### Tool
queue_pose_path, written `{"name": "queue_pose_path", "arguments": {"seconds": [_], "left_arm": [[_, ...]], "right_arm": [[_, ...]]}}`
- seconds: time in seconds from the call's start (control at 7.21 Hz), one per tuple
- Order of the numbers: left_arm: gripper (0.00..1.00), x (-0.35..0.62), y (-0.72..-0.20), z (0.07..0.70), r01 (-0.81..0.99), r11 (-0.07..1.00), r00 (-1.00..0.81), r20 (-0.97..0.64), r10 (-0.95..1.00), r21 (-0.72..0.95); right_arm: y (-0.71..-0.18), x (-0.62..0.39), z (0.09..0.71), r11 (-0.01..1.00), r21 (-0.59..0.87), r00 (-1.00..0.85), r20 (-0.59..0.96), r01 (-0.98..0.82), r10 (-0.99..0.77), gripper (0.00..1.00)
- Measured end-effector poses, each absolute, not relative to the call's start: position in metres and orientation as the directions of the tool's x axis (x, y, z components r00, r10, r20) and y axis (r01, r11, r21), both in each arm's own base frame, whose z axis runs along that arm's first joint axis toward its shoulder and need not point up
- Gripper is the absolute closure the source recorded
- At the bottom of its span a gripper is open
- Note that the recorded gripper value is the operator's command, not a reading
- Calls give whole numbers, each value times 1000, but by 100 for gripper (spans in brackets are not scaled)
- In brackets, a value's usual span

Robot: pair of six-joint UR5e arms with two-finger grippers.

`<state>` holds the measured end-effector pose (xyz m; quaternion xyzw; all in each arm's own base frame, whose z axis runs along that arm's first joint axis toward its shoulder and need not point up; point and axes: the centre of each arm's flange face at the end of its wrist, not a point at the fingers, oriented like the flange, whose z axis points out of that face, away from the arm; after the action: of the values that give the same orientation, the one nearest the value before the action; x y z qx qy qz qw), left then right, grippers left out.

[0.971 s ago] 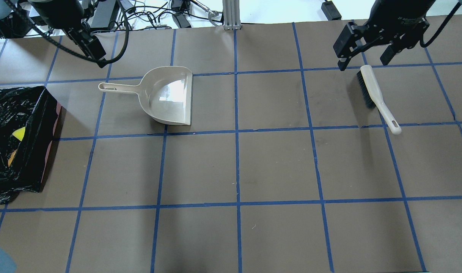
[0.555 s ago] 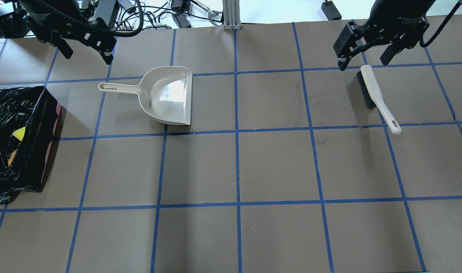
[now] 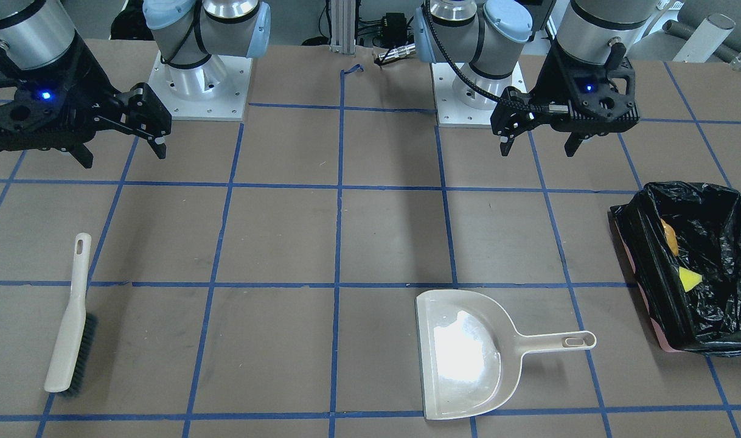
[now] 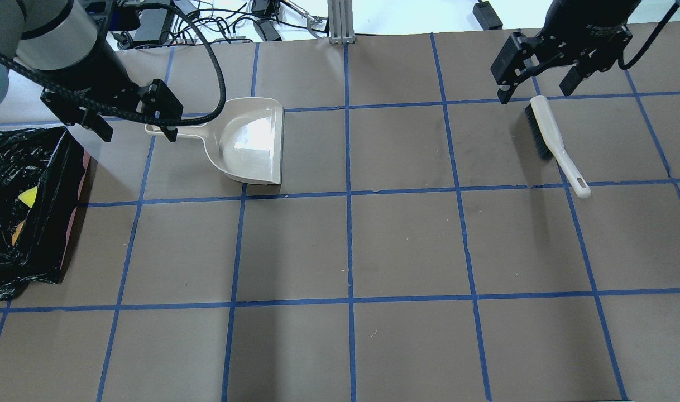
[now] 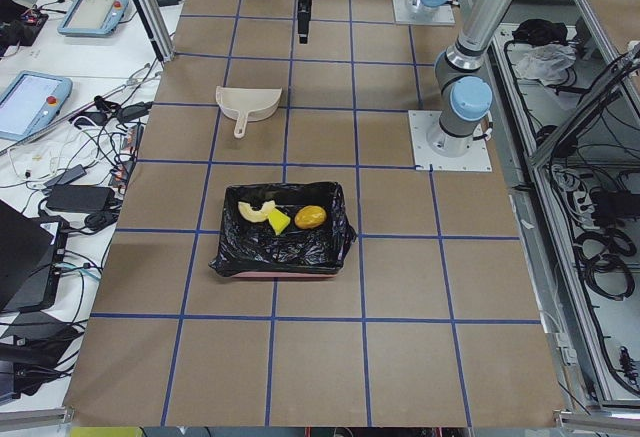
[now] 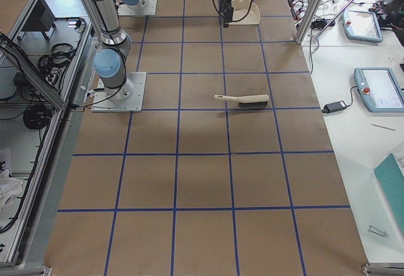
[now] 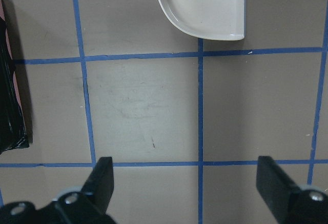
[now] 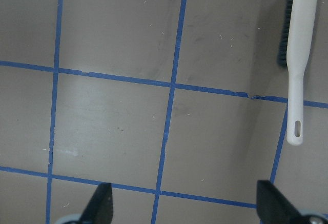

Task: Sweep and dump trash into bin

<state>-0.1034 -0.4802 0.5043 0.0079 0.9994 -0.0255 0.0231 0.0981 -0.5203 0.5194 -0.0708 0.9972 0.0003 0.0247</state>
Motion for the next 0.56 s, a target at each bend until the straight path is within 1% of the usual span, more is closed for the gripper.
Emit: {"name": "queue_pose_path", "arguments": {"seconds": [0.56], "left_arm": [[0,-101,-484,510,-2,998,-998,-56,-5,-58]], "right_arm": [[-520,98,519,990,-1,-989,-50,-140,-140,0]]}}
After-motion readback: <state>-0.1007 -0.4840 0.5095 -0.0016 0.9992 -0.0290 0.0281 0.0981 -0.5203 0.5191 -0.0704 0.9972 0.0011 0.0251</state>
